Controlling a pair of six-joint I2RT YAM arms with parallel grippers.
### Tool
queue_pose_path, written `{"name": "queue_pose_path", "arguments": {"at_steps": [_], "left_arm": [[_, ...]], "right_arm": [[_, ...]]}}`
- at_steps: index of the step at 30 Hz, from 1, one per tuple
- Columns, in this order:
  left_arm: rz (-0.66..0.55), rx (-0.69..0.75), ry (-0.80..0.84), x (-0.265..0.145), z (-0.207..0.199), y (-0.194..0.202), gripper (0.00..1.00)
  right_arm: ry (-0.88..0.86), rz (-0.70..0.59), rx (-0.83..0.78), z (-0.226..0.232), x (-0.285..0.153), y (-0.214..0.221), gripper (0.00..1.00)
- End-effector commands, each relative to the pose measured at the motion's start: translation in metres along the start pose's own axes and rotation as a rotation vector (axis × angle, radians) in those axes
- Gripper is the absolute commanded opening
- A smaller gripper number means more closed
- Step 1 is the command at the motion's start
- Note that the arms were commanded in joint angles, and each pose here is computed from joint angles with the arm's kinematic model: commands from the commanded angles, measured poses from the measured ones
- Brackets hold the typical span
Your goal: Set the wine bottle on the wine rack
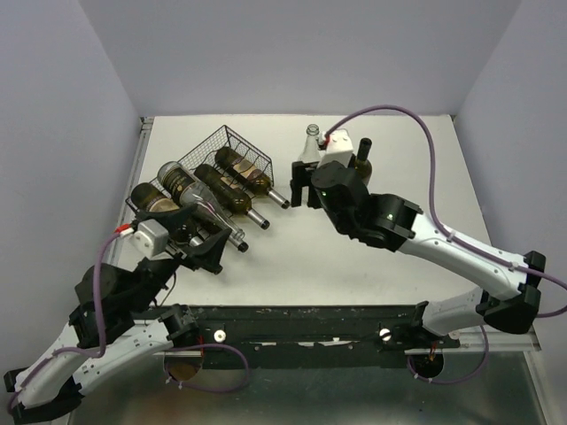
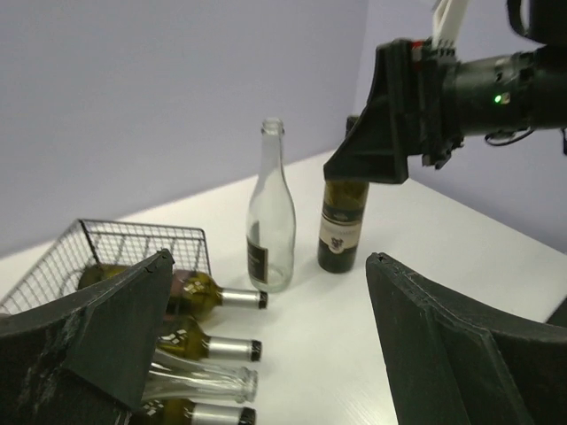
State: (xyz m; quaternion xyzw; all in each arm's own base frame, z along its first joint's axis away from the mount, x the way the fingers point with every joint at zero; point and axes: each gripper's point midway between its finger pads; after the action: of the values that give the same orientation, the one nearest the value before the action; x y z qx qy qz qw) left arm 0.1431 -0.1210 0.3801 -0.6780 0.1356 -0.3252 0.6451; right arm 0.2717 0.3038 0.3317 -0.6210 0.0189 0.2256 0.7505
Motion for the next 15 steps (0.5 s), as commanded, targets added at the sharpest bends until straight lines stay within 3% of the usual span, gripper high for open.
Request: {"name": "queue_pose_path", "arguments": {"at_steps": [1, 7, 15], "left_arm": [[0.137, -0.202, 0.027, 0.009, -0.024, 0.045, 0.99], [0.315, -0.337, 0.014, 0.008, -0.04, 0.093, 0.99], [0.445, -0.509, -0.2, 0.002, -0.025, 0.117, 0.99]], "right_arm": [[0.316, -0.064, -0.06, -0.085, -0.027, 0.003, 0.92], [0.474, -0.113, -0.058, -0.144, -0.033, -0.011, 0.96], [0.513, -0.041, -0.06, -0.174, 0.029, -0.013, 0.95]]}}
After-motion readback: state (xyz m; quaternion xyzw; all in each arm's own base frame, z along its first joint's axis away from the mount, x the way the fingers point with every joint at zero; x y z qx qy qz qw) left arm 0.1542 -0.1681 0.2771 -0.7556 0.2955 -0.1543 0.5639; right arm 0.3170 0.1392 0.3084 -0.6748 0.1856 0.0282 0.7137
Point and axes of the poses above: each gripper's point midway between its finger pads, its own x axis out along the fingers, its own z axis along the line the jaws close on, y = z × x, and after that the axes turned 6 degrees about x, right-handed
